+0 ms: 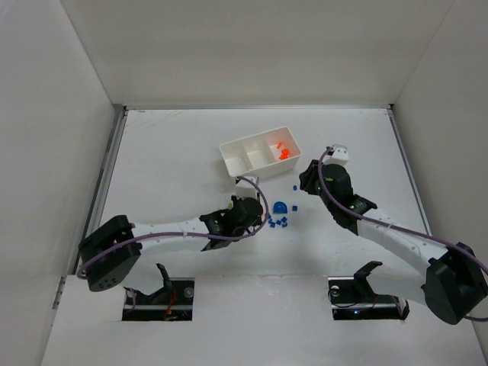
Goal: Sort the legos into containers by color
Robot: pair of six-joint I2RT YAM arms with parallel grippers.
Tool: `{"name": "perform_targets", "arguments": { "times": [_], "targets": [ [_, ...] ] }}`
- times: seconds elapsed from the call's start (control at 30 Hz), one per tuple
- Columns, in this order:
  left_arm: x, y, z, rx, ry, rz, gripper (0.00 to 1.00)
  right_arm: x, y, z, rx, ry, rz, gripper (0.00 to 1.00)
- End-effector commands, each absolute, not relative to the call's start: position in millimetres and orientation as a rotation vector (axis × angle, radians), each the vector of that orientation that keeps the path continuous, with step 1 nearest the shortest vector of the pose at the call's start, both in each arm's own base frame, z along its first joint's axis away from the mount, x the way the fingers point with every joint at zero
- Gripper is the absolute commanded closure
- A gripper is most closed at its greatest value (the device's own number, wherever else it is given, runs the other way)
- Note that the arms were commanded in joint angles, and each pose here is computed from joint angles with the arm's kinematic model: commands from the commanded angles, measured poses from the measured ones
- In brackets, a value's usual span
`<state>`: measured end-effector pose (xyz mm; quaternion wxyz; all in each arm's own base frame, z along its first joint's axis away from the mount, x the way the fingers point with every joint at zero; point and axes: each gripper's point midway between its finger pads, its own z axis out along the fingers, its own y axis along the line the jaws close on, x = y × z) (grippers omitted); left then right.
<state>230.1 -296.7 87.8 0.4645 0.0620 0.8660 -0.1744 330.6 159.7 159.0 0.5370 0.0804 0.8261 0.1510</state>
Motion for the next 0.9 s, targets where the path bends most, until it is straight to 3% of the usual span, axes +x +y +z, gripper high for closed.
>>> {"name": "perform_targets", "arguments": {
  "times": [0.0, 0.2, 0.5, 0.67, 0.87],
  "targets": [
    [261.3, -313.5, 167.6, 0.039, 1.968, -0.609, 0.89, 324.1, 155.3, 155.9, 0.282, 1.935, 0.395, 0.57],
    [342.2, -345.1, 220.0, -0.041, 1.834, -0.730, 0.88, 293.8, 158.1, 134.7, 0.308, 1.962, 0.417, 0.58],
    [440.4, -395.1, 180.3, -0.053, 1.878, -0.690, 0.84, 267.9, 159.4, 132.7, 0.286, 1.979, 0.427, 0.59],
    [456.6, -396.4, 177.2, -0.071, 1.885, -0.682, 0.60, 257.2, 180.8, 139.8, 0.189, 1.982, 0.490, 0.58],
    [433.7, -376.6, 204.8, -0.061, 1.847, -0.709, 0.54, 245.3, 227.3, 134.5, 0.010, 2.035, 0.550, 0.60]
  ]
}}
